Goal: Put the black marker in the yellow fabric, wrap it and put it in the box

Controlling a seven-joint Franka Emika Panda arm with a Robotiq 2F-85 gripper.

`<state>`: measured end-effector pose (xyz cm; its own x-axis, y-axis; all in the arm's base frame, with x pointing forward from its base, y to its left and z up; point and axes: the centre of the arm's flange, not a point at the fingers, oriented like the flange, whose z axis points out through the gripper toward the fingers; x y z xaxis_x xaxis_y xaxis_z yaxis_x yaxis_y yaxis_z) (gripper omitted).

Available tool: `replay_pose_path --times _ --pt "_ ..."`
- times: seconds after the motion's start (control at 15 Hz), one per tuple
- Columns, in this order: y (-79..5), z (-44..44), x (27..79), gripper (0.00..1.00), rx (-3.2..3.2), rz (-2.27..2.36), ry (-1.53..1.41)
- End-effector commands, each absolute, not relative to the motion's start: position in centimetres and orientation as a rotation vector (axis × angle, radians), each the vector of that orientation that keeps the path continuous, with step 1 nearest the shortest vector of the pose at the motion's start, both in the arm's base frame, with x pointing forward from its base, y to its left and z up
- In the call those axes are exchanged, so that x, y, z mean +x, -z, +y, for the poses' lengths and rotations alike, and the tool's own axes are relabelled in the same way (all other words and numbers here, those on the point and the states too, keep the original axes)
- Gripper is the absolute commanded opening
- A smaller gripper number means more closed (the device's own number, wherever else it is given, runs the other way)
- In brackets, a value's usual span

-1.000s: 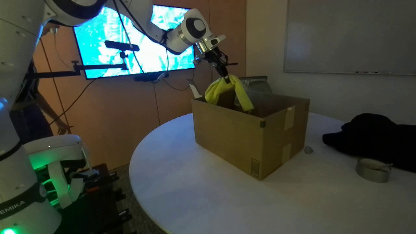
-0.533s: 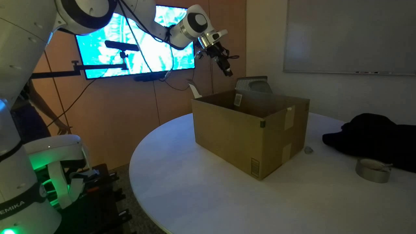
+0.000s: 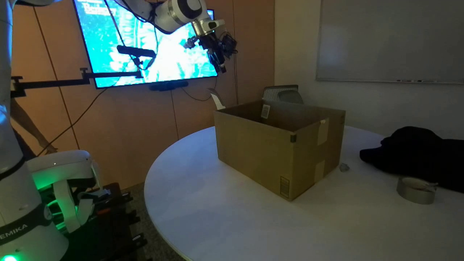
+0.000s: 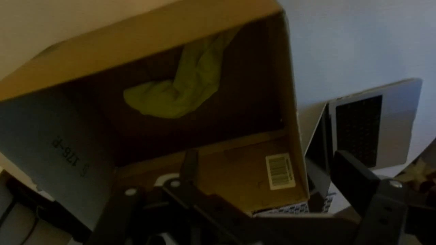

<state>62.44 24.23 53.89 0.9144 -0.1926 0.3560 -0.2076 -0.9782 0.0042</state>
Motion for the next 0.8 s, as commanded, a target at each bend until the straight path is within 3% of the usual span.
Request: replay_pose_path --times 0.0,0.73 --pt "-53.3 22.2 53.7 1.00 3.065 -0.305 -0.361" --pt "-47.1 15.2 35.9 1.00 2.953 -0.384 -0.021"
